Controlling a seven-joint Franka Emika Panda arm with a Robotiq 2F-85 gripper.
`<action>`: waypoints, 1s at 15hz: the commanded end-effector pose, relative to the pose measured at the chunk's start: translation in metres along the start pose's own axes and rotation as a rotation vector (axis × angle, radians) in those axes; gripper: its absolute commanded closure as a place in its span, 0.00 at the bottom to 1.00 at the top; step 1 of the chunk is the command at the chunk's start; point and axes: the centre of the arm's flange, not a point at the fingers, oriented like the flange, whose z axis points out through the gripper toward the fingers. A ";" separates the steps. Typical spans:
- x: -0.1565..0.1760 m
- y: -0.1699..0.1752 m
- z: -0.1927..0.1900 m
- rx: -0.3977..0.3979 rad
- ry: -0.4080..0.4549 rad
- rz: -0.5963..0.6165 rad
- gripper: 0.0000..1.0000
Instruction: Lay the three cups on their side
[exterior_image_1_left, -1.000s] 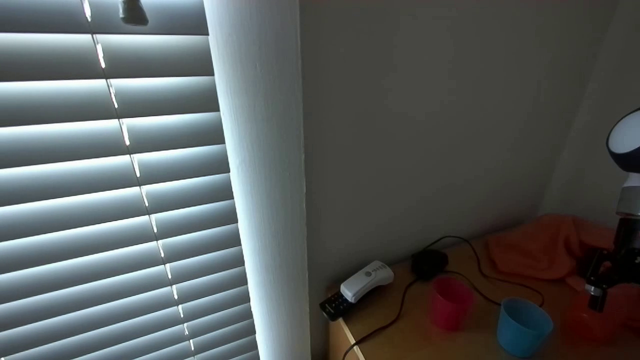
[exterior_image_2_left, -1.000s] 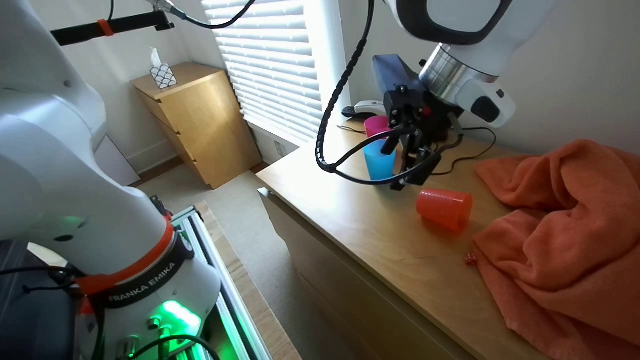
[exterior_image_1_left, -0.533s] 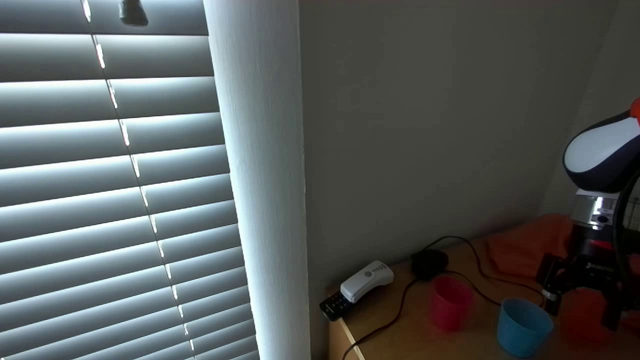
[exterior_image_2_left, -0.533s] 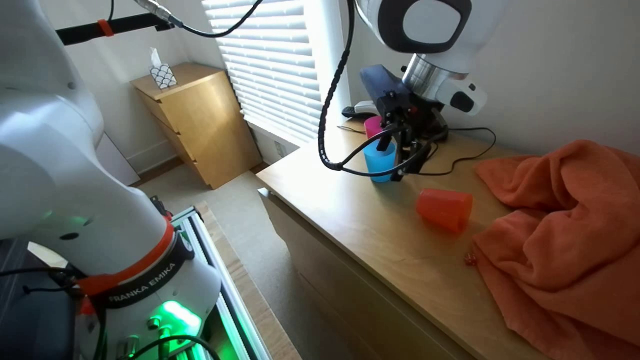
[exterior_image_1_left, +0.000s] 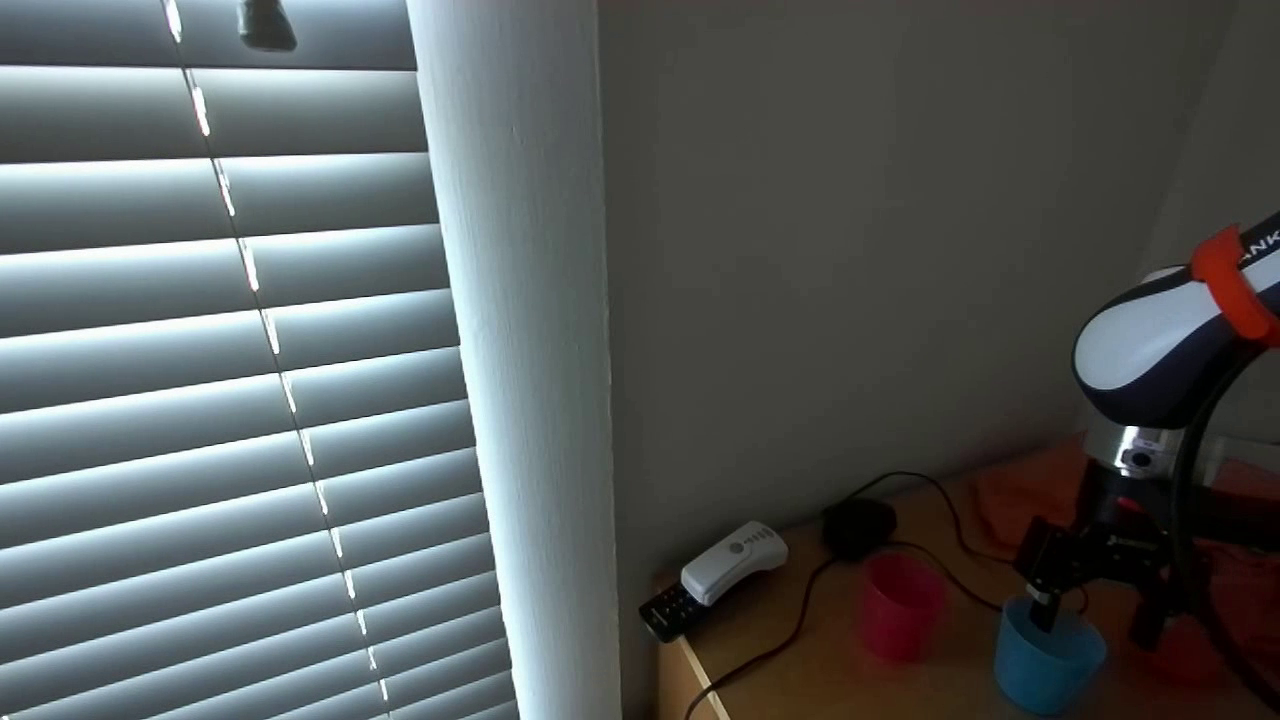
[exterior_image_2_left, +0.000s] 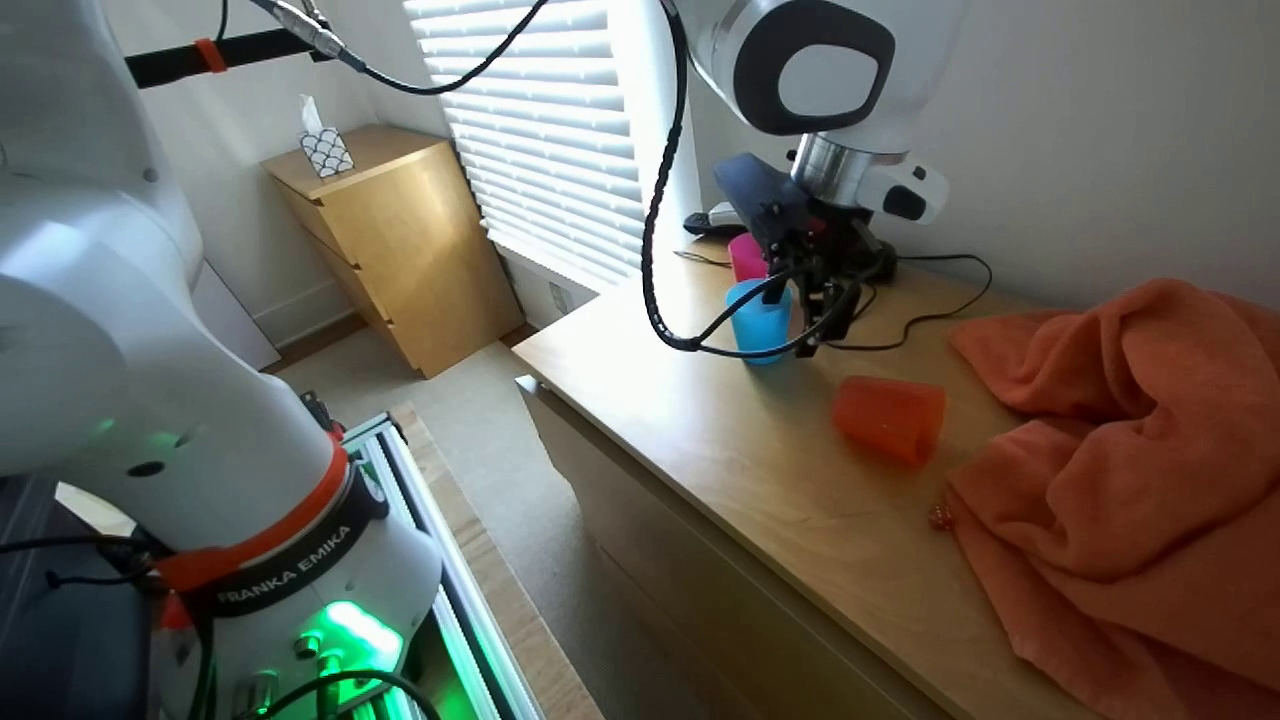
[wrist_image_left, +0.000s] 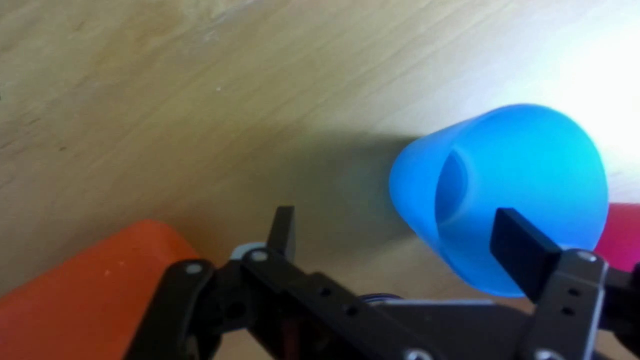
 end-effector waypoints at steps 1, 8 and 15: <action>-0.001 -0.002 0.012 -0.050 -0.005 -0.019 0.25; 0.000 0.006 0.014 -0.030 -0.080 -0.019 0.81; 0.001 0.027 0.008 0.092 -0.312 -0.045 0.98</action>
